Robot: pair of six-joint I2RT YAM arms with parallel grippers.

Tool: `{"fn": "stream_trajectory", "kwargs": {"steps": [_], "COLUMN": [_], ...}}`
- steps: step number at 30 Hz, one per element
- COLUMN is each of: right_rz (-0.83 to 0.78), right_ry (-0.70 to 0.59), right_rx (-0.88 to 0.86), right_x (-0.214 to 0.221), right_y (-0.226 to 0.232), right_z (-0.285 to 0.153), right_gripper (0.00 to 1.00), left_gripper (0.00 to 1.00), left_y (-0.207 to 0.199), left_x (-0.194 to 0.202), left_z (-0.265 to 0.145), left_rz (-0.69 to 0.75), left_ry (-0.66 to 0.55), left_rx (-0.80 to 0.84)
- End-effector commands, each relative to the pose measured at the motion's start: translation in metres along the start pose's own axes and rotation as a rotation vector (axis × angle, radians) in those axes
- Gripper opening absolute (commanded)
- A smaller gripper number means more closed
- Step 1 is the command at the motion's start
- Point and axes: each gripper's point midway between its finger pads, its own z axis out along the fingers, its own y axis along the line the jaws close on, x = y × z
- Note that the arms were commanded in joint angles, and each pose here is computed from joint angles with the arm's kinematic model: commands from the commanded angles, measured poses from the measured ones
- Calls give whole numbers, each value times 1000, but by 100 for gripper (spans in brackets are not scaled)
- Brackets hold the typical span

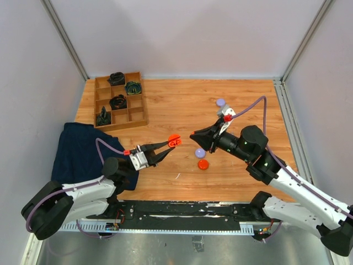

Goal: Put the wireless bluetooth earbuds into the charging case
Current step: Place the earbud in the charging case.

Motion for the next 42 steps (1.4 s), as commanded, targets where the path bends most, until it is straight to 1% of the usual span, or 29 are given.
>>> {"fn": "stream_trajectory", "kwargs": {"steps": [1, 4, 12, 20, 32, 42], "right_rz": [-63, -91, -132, -138, -126, -131], "right_ry": [-104, -122, -137, -148, -118, -109], "right_rx": [-87, -125, -163, -173, -191, -146], "right_x": [-16, -17, -14, -11, 1, 8], "right_y": [25, 40, 57, 62, 68, 61], "right_z": [9, 12, 21, 28, 33, 33], "right_gripper": [18, 18, 18, 17, 18, 18], "left_gripper": [0, 0, 0, 0, 0, 0], "left_y": [6, 7, 5, 0, 1, 2], "left_x": [-29, -31, -31, -32, -36, -41], "left_z": [11, 9, 9, 10, 9, 8], "left_rz": [51, 43, 28, 12, 0, -1], "left_ry": [-106, -118, -124, -128, -148, -162], "left_rx": [-1, -17, -5, 16, 11, 4]}}
